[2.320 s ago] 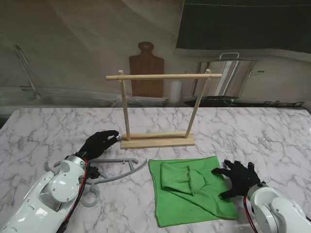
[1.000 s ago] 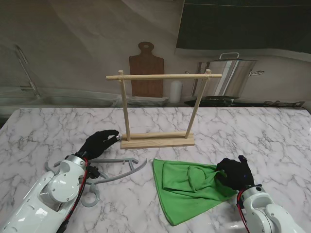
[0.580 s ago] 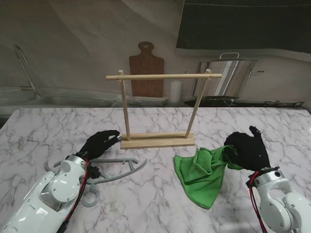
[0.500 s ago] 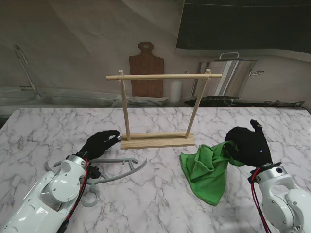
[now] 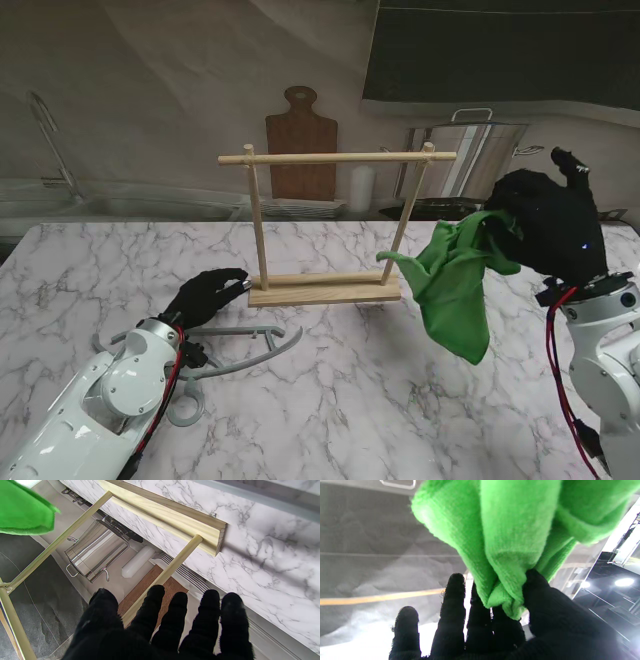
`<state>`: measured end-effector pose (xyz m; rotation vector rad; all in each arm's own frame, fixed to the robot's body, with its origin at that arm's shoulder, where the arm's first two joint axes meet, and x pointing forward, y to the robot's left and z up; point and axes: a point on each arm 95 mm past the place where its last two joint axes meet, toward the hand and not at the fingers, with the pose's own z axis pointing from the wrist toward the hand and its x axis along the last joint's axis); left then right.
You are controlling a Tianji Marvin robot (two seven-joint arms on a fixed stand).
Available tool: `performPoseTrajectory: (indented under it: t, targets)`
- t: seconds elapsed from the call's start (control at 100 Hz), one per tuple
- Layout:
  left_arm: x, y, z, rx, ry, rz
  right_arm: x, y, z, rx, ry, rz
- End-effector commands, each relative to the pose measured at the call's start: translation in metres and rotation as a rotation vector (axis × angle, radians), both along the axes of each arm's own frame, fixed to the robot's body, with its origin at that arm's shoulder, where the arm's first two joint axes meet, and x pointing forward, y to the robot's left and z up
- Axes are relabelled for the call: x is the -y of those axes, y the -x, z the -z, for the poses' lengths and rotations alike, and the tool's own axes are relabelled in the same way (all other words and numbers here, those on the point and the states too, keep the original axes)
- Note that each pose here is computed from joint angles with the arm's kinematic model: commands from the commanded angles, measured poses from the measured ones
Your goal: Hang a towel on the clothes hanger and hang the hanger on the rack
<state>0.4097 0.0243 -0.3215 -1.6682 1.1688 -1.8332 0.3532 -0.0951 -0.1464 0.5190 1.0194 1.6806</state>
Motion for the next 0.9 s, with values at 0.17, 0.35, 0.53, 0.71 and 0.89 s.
performPoseTrajectory:
  t: [0.17,0.35,0.53,0.71,0.89]
  targets:
    - [0.002,0.0,0.003,-0.021,-0.012,0.015,-0.003,0.005,0.015,-0.04,0.031,0.014]
    - [0.007,-0.001,0.005,-0.033,-0.017,0.028,-0.01,0.004,0.065,-0.117,0.061,0.049]
    - [0.008,-0.002,0.002,-0.024,-0.045,0.045,-0.016,0.004,0.083,-0.124,0.039,0.064]
    - [-0.012,-0.007,-0.012,-0.015,-0.223,0.108,-0.019,0.007,0.084,-0.092,0.004,0.06]
    - [-0.039,-0.006,-0.021,0.003,-0.294,0.091,-0.012,0.006,0.059,-0.029,0.049,0.05]
